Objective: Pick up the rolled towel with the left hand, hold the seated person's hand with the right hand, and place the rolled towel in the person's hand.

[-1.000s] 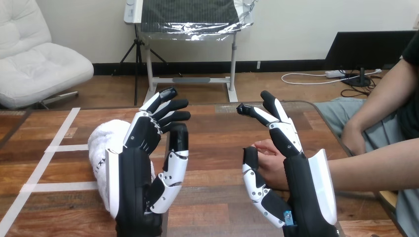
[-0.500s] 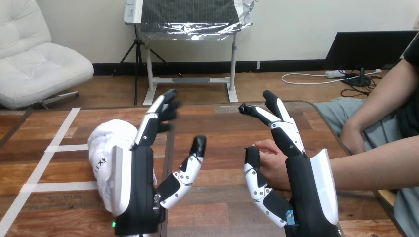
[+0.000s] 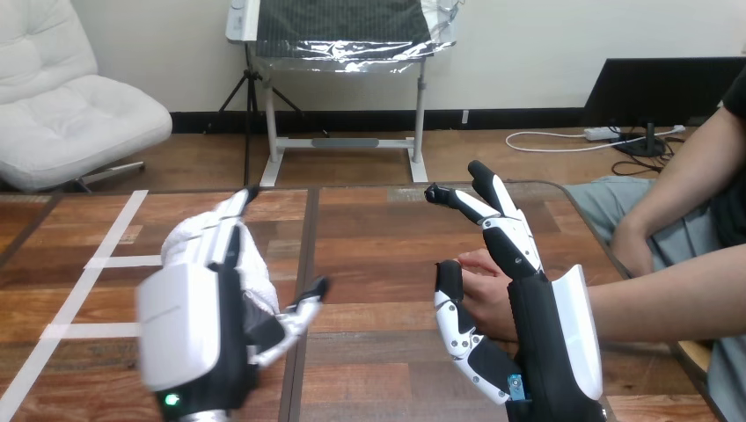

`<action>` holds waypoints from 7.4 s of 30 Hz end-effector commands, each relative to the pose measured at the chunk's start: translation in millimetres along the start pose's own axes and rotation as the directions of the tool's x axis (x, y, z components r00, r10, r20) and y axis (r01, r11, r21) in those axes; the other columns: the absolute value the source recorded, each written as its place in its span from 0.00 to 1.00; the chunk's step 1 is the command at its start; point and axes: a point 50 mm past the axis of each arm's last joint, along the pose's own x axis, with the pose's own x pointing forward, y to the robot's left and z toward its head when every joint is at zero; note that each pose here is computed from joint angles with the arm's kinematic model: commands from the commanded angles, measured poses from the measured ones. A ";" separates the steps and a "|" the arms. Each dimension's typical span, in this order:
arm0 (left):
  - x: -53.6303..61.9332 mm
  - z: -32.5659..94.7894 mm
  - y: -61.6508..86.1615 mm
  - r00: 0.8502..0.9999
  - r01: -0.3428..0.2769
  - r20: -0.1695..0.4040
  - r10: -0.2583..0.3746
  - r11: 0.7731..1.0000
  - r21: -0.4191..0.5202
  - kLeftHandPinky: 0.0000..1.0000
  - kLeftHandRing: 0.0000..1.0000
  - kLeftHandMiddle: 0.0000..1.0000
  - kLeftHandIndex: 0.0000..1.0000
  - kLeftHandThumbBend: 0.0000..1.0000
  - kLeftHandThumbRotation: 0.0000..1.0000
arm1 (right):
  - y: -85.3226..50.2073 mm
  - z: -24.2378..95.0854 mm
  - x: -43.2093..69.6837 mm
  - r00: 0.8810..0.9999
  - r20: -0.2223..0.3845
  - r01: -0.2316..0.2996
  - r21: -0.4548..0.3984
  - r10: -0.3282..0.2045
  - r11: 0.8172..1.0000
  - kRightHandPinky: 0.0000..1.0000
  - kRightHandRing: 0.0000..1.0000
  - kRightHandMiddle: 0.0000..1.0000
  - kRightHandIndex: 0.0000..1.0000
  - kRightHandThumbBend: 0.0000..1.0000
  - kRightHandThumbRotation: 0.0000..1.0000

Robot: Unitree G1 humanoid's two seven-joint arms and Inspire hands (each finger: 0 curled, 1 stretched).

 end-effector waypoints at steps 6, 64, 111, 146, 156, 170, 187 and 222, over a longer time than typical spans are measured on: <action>44.4 9.6 19.1 0.992 -0.127 0.028 0.125 0.987 0.101 0.76 0.82 0.85 0.83 0.81 0.43 | -2.4 8.0 15.1 0.996 0.079 0.040 0.012 -0.041 0.999 1.00 0.95 0.96 0.80 0.03 0.00; 129.1 -6.8 -15.2 0.913 0.319 -0.265 -0.312 0.947 -0.014 0.74 0.83 0.89 0.93 0.91 0.81 | -4.2 6.0 18.3 0.999 0.049 0.013 -0.018 -0.012 1.000 1.00 0.95 0.97 0.82 0.05 0.00; 175.1 8.2 -47.7 0.615 0.775 -0.604 -0.506 0.527 0.348 0.41 0.49 0.60 0.90 1.00 1.00 | -4.9 6.1 20.9 0.999 0.030 -0.026 -0.028 0.027 0.999 1.00 0.97 1.00 0.87 0.06 0.00; 167.5 -3.7 -53.7 0.406 0.870 -0.732 -0.547 -0.016 0.494 0.55 0.64 0.73 0.84 0.97 1.00 | -7.5 6.7 20.0 0.998 0.011 -0.058 -0.061 0.059 0.996 1.00 1.00 1.00 0.87 0.10 0.00; 164.8 -10.0 -53.5 0.576 0.810 -0.652 -0.493 0.232 0.539 0.33 0.44 0.55 0.83 0.99 1.00 | -6.7 6.8 20.5 0.998 0.004 -0.066 -0.068 0.067 0.995 1.00 1.00 1.00 0.87 0.11 0.00; 157.5 -12.6 -51.5 0.814 0.578 -0.473 -0.337 0.551 0.602 0.62 0.73 0.84 0.95 0.95 1.00 | -6.4 6.3 20.8 0.998 0.002 -0.070 -0.073 0.071 0.995 1.00 1.00 1.00 0.87 0.12 0.00; 150.1 -5.9 -49.5 0.898 0.424 -0.344 -0.273 0.743 0.518 0.77 0.86 0.93 0.99 0.92 1.00 | -6.3 5.6 21.3 0.998 0.007 -0.068 -0.077 0.069 0.995 1.00 1.00 1.00 0.86 0.12 0.00; 132.3 -24.4 -44.6 0.857 0.491 -0.446 -0.259 0.676 0.550 0.83 0.88 0.92 0.96 0.93 1.00 | -7.6 6.6 20.6 0.997 0.004 -0.071 -0.084 0.072 0.994 1.00 1.00 1.00 0.85 0.12 0.00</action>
